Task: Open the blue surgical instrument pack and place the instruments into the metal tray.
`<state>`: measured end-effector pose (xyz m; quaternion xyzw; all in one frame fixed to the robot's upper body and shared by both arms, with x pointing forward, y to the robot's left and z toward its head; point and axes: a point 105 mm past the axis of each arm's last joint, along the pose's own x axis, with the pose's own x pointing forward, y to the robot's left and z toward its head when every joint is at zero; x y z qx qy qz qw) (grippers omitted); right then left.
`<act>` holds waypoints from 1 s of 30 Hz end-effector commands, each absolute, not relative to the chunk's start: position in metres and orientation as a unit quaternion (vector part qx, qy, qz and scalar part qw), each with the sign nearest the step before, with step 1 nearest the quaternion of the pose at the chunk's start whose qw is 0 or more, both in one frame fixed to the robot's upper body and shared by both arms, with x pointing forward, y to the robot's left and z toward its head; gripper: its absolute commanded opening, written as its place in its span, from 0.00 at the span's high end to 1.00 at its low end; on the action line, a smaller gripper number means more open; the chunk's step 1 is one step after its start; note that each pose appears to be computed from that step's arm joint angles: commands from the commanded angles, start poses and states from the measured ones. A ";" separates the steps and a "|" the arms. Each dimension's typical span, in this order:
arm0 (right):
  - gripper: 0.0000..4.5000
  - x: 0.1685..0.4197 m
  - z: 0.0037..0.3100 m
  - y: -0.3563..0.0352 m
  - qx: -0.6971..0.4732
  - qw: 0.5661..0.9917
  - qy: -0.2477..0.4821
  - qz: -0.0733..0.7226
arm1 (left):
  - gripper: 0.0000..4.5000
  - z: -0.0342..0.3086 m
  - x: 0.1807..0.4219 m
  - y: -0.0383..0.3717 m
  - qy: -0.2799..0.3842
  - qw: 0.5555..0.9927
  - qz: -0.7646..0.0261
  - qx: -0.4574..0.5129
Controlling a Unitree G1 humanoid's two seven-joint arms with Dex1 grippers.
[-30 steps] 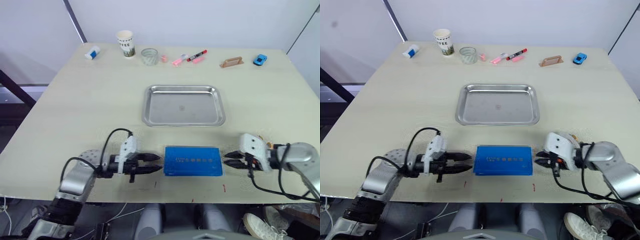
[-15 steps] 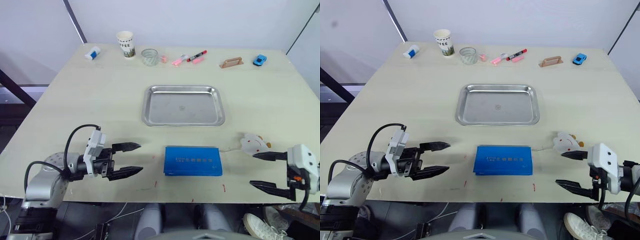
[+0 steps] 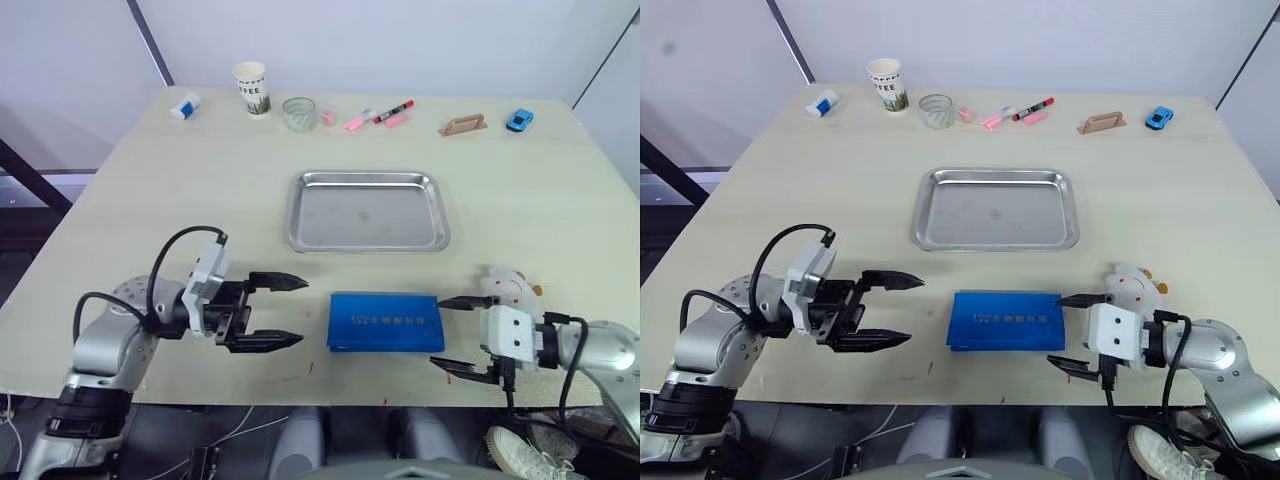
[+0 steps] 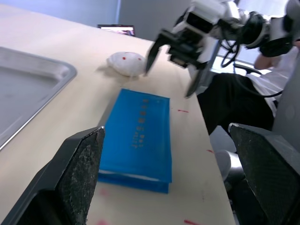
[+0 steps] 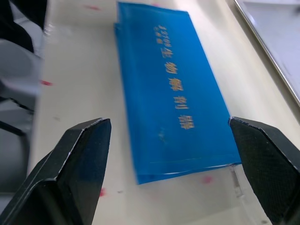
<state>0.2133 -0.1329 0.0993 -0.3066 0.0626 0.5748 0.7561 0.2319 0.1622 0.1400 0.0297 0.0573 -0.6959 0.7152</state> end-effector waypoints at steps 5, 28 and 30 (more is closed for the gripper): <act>0.29 0.215 0.094 -0.127 -0.327 0.752 0.039 0.572 | 0.00 0.142 0.224 0.163 0.047 0.697 -0.714 0.043; 0.41 0.223 0.084 -0.128 -0.346 0.754 0.013 0.558 | 0.00 0.131 0.223 0.171 0.043 0.700 -0.712 0.050; 0.55 0.223 0.084 -0.128 -0.343 0.755 0.013 0.559 | 0.00 0.130 0.223 0.171 0.043 0.700 -0.711 0.049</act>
